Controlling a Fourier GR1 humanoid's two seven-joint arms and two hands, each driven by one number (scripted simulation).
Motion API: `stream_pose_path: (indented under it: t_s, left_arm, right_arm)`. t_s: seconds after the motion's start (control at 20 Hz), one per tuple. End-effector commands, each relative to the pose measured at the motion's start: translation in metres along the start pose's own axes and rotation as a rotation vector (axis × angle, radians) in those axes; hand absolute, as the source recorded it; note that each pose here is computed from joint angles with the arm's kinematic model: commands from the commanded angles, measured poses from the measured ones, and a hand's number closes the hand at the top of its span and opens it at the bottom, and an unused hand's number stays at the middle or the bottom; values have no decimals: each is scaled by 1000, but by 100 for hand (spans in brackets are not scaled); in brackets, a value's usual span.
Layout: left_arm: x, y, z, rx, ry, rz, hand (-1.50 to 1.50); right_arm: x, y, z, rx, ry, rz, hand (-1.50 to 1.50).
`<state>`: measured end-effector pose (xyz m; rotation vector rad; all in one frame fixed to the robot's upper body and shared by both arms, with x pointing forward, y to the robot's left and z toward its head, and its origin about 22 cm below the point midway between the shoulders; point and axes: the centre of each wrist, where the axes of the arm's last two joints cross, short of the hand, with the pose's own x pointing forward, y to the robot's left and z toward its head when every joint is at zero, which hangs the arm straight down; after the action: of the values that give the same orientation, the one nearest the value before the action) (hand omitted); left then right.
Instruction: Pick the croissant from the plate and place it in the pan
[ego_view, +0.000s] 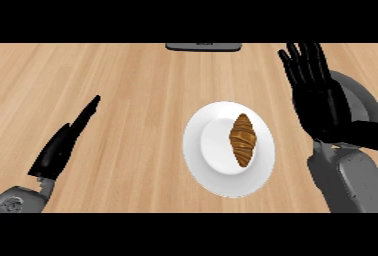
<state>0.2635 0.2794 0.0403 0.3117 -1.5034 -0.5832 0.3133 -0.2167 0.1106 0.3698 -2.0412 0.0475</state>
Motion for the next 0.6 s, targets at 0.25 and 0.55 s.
stream_pose_path:
  t_s: [0.25, 0.55]
  left_arm:
    - [26, -54, 1, 122, -201, 431, 0]
    - [18, -72, 6, 114, -158, 515, 0]
  right_arm:
    - [8, -22, -31, 312, 167, 187, 150]
    - [5, -76, 47, 164, 290, 490, -150]
